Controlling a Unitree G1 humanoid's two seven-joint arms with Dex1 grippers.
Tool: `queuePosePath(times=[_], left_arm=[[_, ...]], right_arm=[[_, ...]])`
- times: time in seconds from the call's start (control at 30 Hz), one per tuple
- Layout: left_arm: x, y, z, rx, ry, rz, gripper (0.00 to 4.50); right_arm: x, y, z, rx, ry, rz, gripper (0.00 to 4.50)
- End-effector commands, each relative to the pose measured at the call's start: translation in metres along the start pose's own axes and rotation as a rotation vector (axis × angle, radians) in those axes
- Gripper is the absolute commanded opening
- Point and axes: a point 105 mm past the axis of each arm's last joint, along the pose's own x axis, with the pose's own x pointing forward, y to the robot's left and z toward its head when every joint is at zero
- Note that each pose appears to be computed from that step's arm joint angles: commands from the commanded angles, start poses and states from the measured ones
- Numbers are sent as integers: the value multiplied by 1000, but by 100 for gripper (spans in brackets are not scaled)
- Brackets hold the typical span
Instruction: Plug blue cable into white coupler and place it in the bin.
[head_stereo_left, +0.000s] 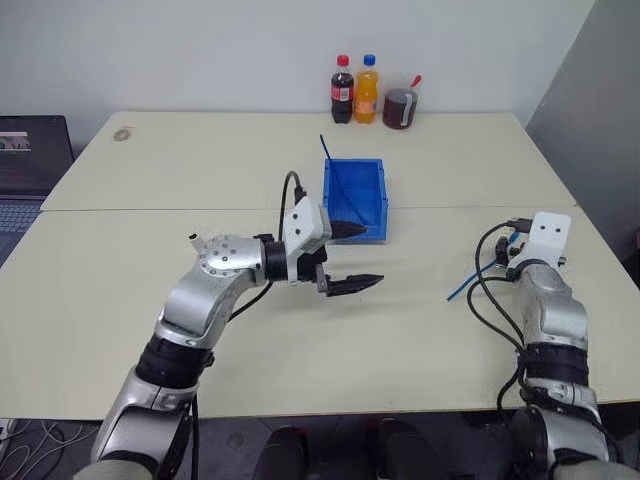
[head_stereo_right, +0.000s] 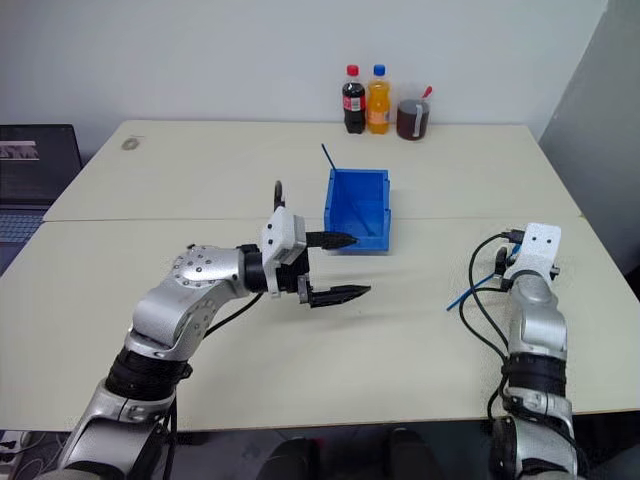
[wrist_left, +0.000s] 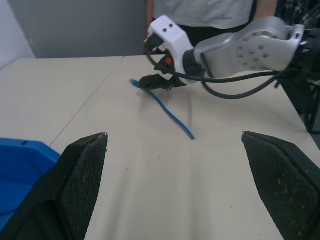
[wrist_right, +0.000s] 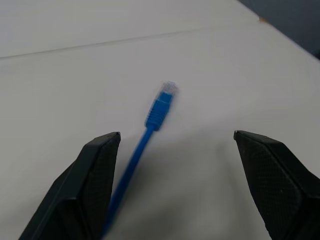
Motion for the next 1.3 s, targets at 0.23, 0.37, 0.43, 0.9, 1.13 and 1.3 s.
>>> queuePosePath(times=[0.23, 0.37, 0.43, 0.9, 1.13, 1.3], left_arm=[[-4, -3, -3, 30, 5, -18, 450], [-6, 1, -4, 35, 8, 10, 450], [-7, 2, -4, 35, 8, 17, 450], [-11, 5, -8, 30, 23, 43, 450], [-11, 4, -11, 22, 39, 39, 450], [-13, 1, -18, 22, 56, 43, 450]], right_arm=[[8, 12, 9, 63, 1, 4, 385], [8, 19, 8, 72, 7, 13, 385], [7, 20, 6, 83, 16, 9, 385], [6, 33, 1, 106, 40, 23, 116], [7, 29, 2, 59, 17, 30, 4], [6, 37, 1, -27, -12, 123, 4]])
